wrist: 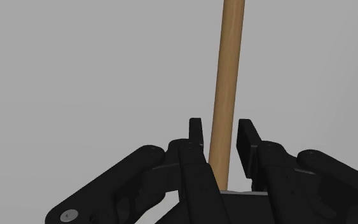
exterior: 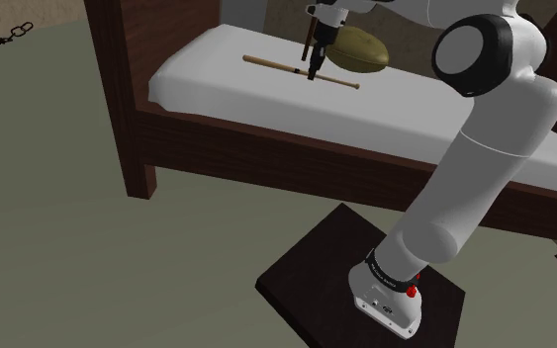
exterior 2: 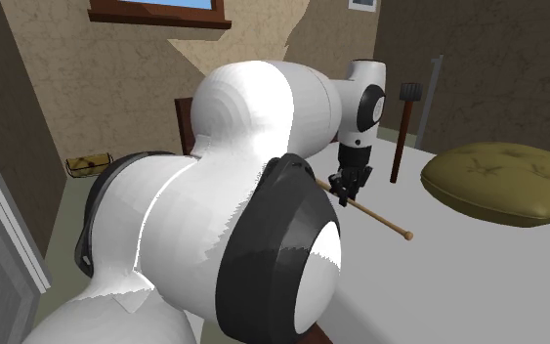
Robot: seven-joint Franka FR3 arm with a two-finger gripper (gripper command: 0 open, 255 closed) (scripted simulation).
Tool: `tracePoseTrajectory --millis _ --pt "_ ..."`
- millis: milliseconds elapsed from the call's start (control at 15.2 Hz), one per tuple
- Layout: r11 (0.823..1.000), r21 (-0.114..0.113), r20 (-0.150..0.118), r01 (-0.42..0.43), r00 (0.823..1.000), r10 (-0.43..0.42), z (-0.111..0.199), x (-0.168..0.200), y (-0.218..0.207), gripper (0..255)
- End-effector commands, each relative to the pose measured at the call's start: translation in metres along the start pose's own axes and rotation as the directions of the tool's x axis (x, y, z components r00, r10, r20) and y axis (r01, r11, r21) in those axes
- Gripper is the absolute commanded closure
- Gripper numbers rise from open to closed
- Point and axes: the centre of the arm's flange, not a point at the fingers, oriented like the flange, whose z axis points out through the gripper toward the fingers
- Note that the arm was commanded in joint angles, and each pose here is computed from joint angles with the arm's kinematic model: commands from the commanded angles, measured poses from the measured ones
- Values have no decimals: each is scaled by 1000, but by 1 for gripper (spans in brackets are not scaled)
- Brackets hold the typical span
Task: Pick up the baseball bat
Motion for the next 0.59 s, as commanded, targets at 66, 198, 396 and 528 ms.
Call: tracePoseTrajectory --millis 66,198,396,528 --pt "1000 -13 1 -5 1000 5 5 -1 5 255" --pt "1000 -13 1 -5 1000 5 4 0 5 255" --pt "1000 -13 1 -5 1000 5 4 -1 4 255" --pt "1000 -13 1 -5 1000 5 -6 0 5 255"
